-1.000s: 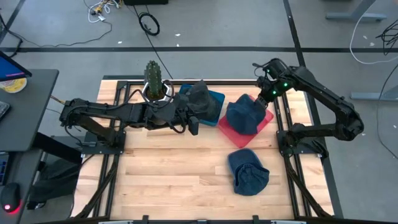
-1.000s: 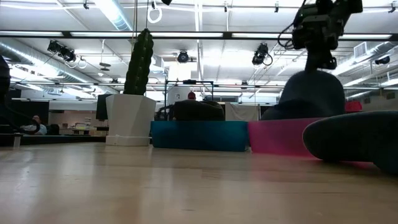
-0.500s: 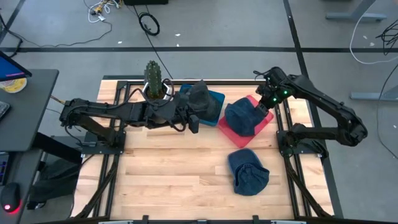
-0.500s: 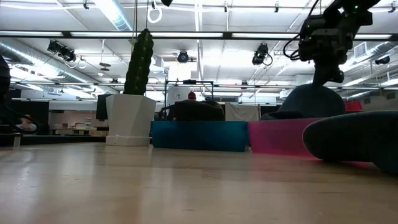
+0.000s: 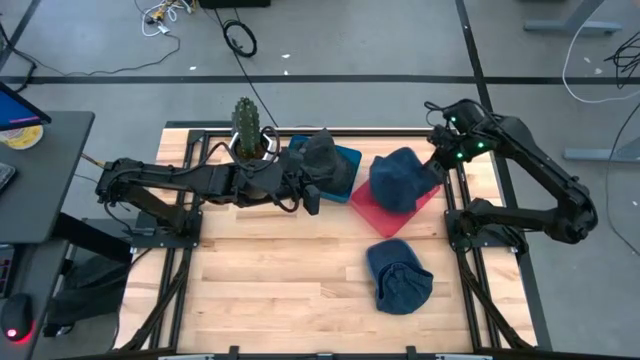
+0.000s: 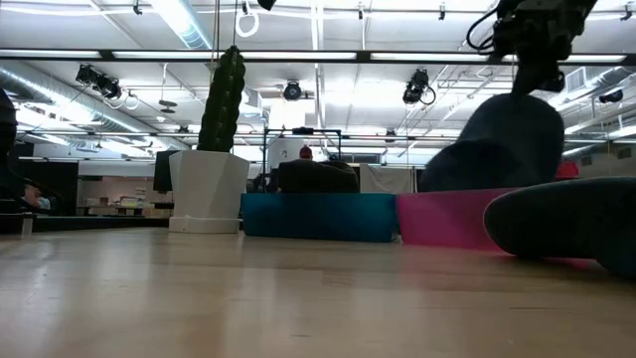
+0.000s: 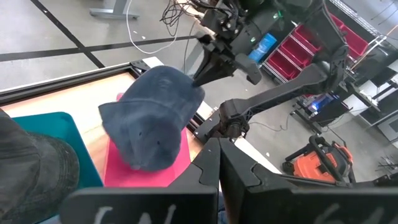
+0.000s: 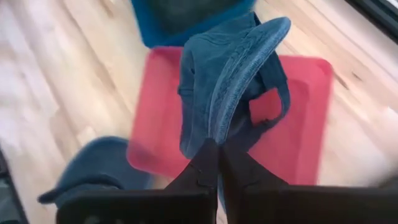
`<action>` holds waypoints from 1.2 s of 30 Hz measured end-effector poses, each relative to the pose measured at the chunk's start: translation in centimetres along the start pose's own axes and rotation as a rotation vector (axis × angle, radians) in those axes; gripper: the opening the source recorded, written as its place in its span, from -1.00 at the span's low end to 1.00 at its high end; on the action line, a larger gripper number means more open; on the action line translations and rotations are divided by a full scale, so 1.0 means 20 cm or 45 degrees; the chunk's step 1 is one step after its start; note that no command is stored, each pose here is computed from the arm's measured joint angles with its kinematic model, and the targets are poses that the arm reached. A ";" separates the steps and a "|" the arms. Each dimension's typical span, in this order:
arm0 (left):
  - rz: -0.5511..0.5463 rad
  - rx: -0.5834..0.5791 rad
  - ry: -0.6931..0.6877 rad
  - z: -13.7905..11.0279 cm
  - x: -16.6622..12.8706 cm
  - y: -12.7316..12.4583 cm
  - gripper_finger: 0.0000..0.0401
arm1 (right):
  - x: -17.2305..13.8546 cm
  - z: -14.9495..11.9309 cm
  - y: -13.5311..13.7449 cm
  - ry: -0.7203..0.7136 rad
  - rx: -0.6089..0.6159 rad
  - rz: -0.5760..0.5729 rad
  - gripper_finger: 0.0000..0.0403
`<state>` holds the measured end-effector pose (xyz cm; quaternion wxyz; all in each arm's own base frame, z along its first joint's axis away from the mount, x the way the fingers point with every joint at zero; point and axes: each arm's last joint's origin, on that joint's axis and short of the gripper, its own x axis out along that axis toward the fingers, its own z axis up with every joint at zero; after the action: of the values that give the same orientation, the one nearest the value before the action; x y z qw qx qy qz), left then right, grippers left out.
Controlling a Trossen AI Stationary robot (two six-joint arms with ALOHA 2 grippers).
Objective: Pick & Place hat
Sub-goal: Put the left blue cap into the pink bin
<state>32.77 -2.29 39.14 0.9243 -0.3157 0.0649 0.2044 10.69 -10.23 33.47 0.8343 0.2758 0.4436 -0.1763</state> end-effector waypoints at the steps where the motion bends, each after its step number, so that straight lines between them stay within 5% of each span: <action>1: 0.000 0.000 0.000 0.00 0.00 0.00 -0.99 | -0.01 -0.01 0.00 0.016 0.003 -0.022 -1.00; 27: 0.001 0.000 0.000 0.00 0.00 0.00 -0.99 | 0.10 0.01 -0.05 0.277 0.084 -0.074 -1.00; 36: 0.001 0.020 0.000 0.00 0.00 0.00 -0.99 | 0.17 0.06 -0.07 0.248 0.096 0.048 -1.00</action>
<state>32.77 -2.29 39.13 0.9267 -0.3083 0.0666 0.2041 12.60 -12.24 30.84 0.7793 0.3312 0.5105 -0.1496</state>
